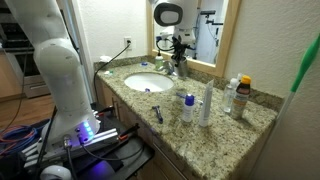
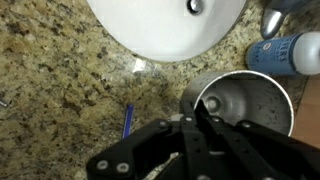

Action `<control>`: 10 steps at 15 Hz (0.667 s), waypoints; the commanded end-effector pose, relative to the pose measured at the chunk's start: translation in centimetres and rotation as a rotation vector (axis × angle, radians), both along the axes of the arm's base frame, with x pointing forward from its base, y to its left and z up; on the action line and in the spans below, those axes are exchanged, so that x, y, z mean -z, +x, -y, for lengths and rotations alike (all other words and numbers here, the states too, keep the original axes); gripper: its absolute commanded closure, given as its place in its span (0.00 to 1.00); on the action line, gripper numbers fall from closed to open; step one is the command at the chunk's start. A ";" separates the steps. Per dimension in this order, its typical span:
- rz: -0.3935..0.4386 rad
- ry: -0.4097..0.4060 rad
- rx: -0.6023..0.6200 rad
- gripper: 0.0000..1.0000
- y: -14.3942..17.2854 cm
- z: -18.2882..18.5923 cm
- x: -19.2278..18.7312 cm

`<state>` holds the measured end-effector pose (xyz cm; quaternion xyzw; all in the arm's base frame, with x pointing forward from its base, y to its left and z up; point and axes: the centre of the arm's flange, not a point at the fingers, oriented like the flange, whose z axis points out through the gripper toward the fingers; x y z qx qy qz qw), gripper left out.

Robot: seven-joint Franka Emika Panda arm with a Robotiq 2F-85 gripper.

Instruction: Remove the silver cup out of the sink

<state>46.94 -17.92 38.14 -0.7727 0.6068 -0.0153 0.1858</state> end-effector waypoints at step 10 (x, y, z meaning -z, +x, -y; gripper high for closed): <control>-0.178 -0.074 0.215 0.98 4.8 2.1 2.3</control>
